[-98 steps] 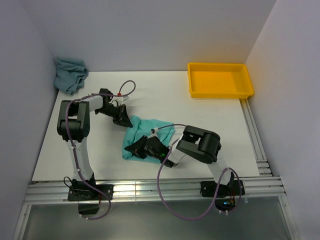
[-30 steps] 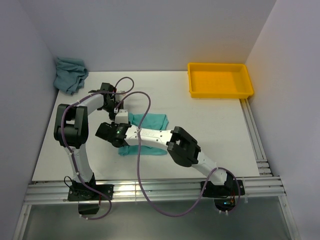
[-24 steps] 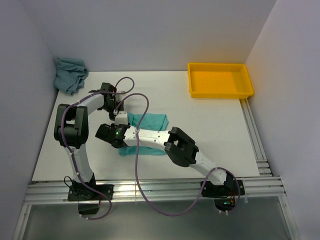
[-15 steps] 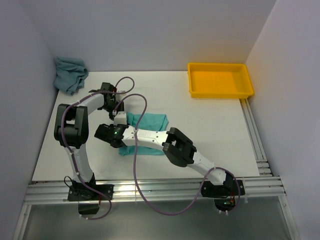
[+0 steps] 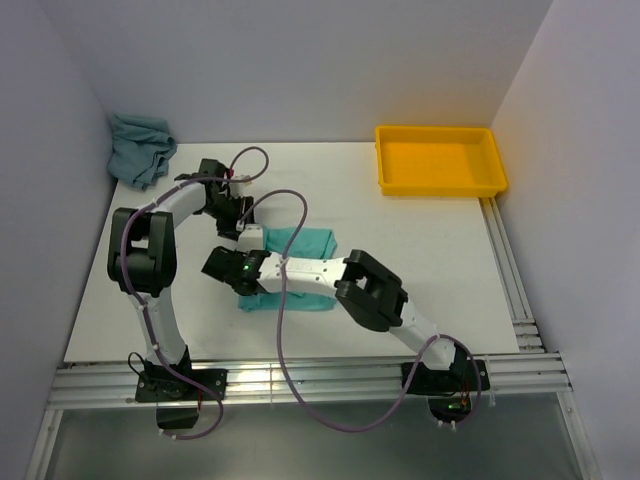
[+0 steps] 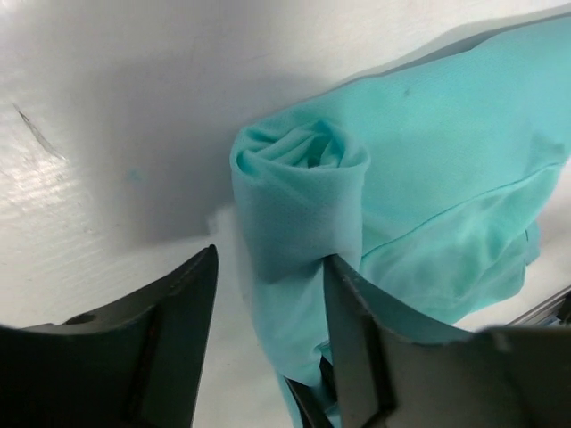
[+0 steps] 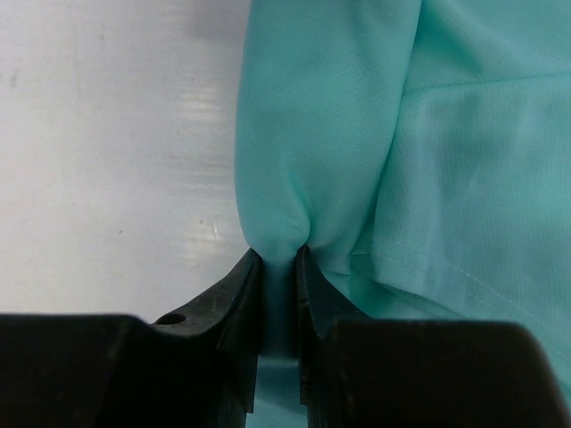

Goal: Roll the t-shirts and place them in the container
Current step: Roll the tshirt

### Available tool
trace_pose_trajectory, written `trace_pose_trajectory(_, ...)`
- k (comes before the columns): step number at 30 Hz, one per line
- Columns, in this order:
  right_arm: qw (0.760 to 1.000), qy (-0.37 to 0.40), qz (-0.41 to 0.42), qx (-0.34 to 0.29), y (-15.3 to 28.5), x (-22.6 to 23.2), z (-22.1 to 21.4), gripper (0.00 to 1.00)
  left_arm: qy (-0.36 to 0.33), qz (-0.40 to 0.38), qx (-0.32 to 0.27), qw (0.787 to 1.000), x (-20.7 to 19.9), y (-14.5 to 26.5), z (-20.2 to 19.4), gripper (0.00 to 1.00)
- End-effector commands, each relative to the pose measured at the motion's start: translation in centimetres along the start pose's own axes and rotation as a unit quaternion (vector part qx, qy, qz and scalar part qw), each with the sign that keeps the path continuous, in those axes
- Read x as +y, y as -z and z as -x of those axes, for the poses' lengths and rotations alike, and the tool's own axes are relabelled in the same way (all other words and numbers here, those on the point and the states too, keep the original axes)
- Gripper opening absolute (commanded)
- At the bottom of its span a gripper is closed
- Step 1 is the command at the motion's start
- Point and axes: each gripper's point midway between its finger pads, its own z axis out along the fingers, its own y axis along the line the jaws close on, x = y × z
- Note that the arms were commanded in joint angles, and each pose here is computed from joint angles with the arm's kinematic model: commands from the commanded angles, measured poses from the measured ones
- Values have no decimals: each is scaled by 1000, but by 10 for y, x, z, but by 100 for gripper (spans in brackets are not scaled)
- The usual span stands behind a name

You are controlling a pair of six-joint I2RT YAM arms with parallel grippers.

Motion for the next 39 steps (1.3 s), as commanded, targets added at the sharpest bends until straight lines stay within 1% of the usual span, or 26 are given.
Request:
trace_pose_trajectory(1,994,-27,85,59,-6,14,-28,16,-30,-34,-39,998,-12,20,29,58)
trace_pose_trajectory(2,993,-31,89,64,-11,5,-32,16,-33,-40,-44,998,-14,23,32,59)
trace_pose_trajectory(3,988,-59,135,43,2,22,-12,15,-33,-45,-49,997,-14,28,35,61)
trace_pose_trajectory(4,984,-68,156,51,6,25,-11,15,-35,-56,-55,996,-17,33,37,61)
trace_pose_trajectory(5,983,-76,158,56,1,15,-14,15,-36,-61,-56,996,-17,35,37,62)
trace_pose_trajectory(6,973,-108,200,39,14,28,5,15,-33,-67,-59,995,-15,39,38,62)
trace_pose_trajectory(7,968,-121,217,39,17,30,8,15,-33,-84,-60,994,-19,43,37,63)
trace_pose_trajectory(8,965,-125,222,61,13,20,-7,15,-31,-90,-60,994,-18,45,37,63)
trace_pose_trajectory(9,949,-165,266,43,23,31,15,15,-26,-97,-61,993,-14,47,35,63)
trace_pose_trajectory(10,942,-181,280,43,24,30,18,14,-25,-104,-60,992,-13,49,34,63)
trace_pose_trajectory(11,937,-187,288,62,22,20,4,15,-23,-120,-60,991,-16,51,32,63)
trace_pose_trajectory(12,918,-223,326,49,30,27,21,14,-32,-126,-59,990,-11,51,29,63)
trace_pose_trajectory(14,905,-244,342,66,27,16,8,14,-34,-139,-61,988,-11,51,25,64)
trace_pose_trajectory(15,885,-274,371,56,33,20,20,14,-33,-144,-58,987,-8,49,19,64)
trace_pose_trajectory(17,876,-291,379,64,30,11,11,14,-35,-162,-59,984,-10,48,16,64)
trace_pose_trajectory(18,861,-312,397,61,33,12,16,14,-37,-169,-53,983,-11,45,11,65)
trace_pose_trajectory(20,851,-332,402,63,29,4,11,14,-26,-181,-52,982,-3,44,7,66)
trace_pose_trajectory(21,835,-345,423,70,34,8,11,14,-25,-194,-49,980,-5,42,3,66)
trace_pose_trajectory(22,831,-353,423,75,32,3,6,14,-27,-200,-49,978,-6,40,2,66)
trace_pose_trajectory(23,821,-365,432,78,33,5,5,14,-25,-207,-46,977,-7,38,-1,66)
trace_pose_trajectory(26,812,-381,433,85,28,-1,-1,14,-20,-233,-42,971,-13,34,-4,66)
trace_pose_trajectory(27,801,-393,443,86,32,0,2,14,-18,-243,-37,969,-15,31,-6,66)
trace_pose_trajectory(30,786,-414,452,85,33,-4,1,14,-10,-245,-27,969,-14,21,-11,65)
trace_pose_trajectory(32,784,-418,451,85,31,-6,1,14,-6,-242,-24,970,-11,16,-13,64)
trace_pose_trajectory(34,784,-419,450,86,31,-5,1,14,-11,-242,-7,970,-19,4,-20,64)
trace_pose_trajectory(39,791,-413,443,87,30,-5,-1,14,-12,-242,4,970,-28,-8,-24,63)
